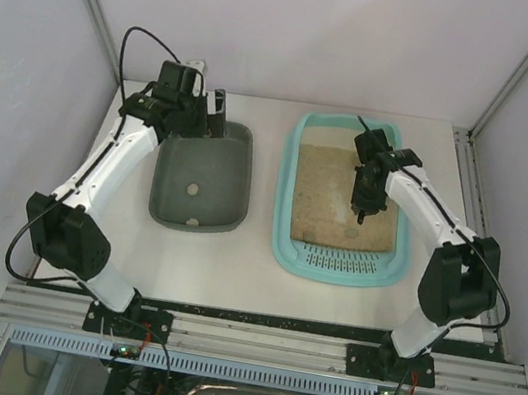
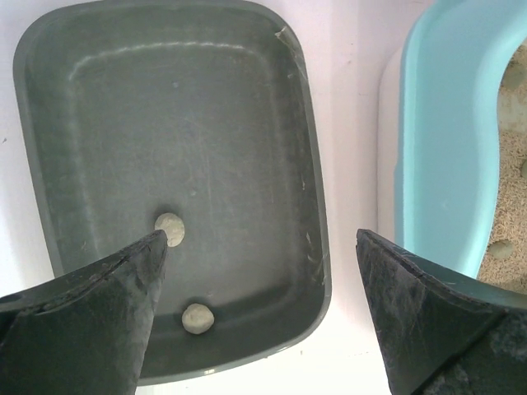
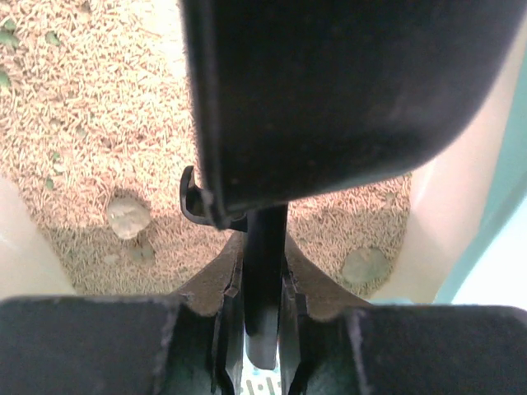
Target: Clean the litter box
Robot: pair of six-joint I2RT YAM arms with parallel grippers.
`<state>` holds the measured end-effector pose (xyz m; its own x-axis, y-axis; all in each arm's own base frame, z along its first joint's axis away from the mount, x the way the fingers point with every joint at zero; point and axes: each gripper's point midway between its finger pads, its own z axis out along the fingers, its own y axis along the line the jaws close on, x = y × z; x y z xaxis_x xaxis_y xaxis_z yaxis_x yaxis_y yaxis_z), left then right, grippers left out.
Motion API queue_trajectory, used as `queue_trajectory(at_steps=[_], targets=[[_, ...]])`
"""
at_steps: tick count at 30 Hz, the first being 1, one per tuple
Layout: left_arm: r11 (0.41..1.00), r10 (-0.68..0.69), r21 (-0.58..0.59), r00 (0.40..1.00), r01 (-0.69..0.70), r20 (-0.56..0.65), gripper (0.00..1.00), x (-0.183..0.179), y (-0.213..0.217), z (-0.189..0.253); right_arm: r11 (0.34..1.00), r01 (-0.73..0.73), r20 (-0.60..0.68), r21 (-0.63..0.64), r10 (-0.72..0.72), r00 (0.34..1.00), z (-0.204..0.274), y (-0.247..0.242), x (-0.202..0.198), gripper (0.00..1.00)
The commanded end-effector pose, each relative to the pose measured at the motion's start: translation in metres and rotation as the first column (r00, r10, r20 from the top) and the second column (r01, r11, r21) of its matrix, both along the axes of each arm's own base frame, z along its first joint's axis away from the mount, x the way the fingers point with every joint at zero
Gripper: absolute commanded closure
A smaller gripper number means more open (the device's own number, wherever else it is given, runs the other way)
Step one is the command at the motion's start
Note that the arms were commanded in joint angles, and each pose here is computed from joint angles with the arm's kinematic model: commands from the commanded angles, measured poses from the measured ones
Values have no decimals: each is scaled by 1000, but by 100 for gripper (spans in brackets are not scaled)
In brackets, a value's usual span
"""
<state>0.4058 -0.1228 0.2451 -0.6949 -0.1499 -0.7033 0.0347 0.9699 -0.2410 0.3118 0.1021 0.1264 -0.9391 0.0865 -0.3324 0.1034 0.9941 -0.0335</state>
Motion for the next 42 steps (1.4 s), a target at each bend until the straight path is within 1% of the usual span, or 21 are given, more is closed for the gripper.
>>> queue_trajectory(at_steps=[1, 4, 7, 11, 17, 20, 28, 31, 34, 36, 39, 42], targets=[[995, 90, -49, 994, -87, 59, 0, -5, 9, 25, 1000, 10, 52, 3, -10, 999, -3, 6, 33, 100], [991, 105, -88, 989, -96, 105, 0, -8, 8, 22, 1000, 0, 19, 10, 0, 1000, -17, 14, 42, 100], [988, 120, -110, 985, -106, 127, 0, -14, 10, 13, 1000, 12, 21, 3, -13, 1000, -26, 17, 48, 100], [989, 130, -91, 980, -117, 152, 0, -22, 17, -2, 994, 62, 50, -90, -58, 997, -30, 2, 63, 100], [988, 145, -71, 980, -137, 135, 0, -34, 33, -34, 977, 79, 15, -198, -78, 997, -37, -1, 90, 100], [987, 154, -69, 979, -145, 135, 0, -37, 37, -45, 972, 65, -5, -228, -68, 998, -42, -4, 100, 100], [982, 181, -87, 970, -169, 164, 0, -40, 40, -43, 967, 76, -50, -244, -91, 995, -61, -17, 107, 100], [982, 184, -74, 970, -174, 156, 0, -42, 43, -48, 977, 71, -71, -203, -87, 994, -72, -15, 107, 100], [983, 182, -62, 970, -174, 159, 0, -41, 45, -49, 997, 32, -88, -74, -39, 995, -80, 7, 112, 100], [983, 184, -53, 969, -177, 164, 0, -40, 47, -49, 1000, -3, -76, 1, 3, 997, -78, 25, 114, 100], [981, 194, -51, 966, -188, 174, 0, -37, 49, -47, 990, -68, -67, 122, 77, 995, -74, 52, 112, 100], [982, 190, -54, 964, -183, 187, 0, -34, 49, -45, 956, -140, -62, 257, 160, 985, -68, 78, 105, 100]])
